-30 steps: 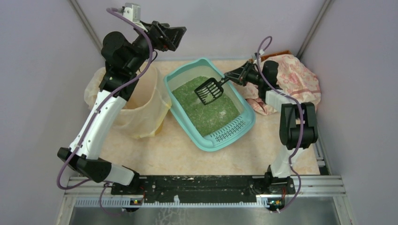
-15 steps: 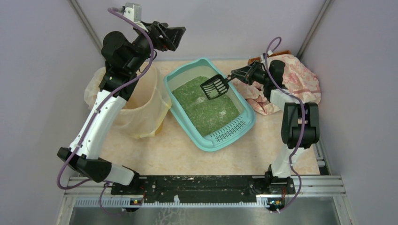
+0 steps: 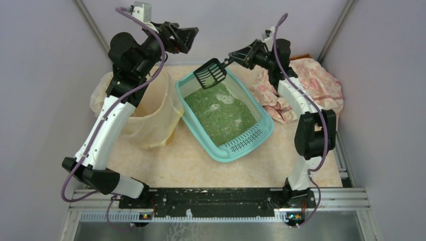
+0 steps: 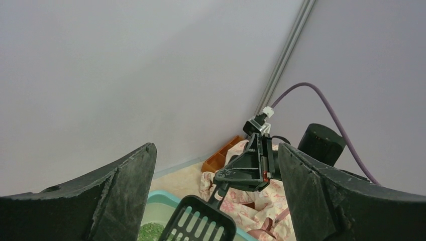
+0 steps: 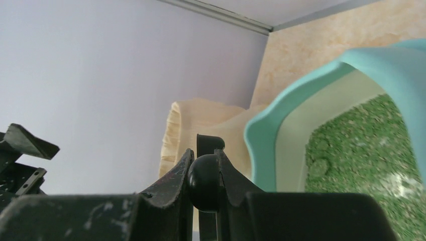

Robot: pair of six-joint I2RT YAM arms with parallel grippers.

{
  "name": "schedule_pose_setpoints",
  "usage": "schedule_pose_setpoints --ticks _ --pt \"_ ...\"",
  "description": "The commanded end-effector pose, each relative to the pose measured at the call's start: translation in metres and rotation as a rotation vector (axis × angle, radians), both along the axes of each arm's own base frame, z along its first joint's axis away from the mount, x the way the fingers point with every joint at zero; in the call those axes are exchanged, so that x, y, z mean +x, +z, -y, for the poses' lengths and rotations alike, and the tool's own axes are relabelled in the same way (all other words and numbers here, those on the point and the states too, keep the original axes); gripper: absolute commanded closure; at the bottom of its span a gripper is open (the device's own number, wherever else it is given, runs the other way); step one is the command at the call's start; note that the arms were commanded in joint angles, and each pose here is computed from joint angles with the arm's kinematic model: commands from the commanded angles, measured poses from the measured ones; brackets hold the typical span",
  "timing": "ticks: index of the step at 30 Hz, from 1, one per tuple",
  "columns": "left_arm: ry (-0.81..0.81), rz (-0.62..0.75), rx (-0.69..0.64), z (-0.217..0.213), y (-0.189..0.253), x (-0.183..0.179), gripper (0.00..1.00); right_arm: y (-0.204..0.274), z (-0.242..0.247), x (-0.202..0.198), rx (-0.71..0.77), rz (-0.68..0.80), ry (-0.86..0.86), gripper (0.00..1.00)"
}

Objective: Clean the litter box

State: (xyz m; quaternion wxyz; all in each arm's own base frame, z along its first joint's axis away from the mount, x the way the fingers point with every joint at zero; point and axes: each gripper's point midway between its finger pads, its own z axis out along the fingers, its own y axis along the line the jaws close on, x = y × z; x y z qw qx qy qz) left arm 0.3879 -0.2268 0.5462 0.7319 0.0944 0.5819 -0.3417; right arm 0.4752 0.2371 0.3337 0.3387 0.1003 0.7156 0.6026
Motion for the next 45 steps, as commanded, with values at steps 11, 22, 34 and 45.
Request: schedule_pose_setpoints --ticks 11,22,34,45 --pt "-0.037 0.015 -0.039 0.001 0.011 -0.009 0.04 0.100 -0.128 -0.022 0.099 0.152 0.256 1.00" --pt "0.018 0.039 0.007 -0.018 0.018 -0.029 0.04 0.110 -0.202 -0.063 0.149 0.241 0.480 1.00" --pt "0.050 0.032 0.038 -0.025 0.020 -0.032 0.04 0.099 -0.239 -0.078 0.183 0.320 0.553 1.00" --pt "0.050 0.019 0.062 -0.022 0.013 -0.025 0.04 0.084 -0.250 -0.069 0.093 0.577 0.507 1.00"
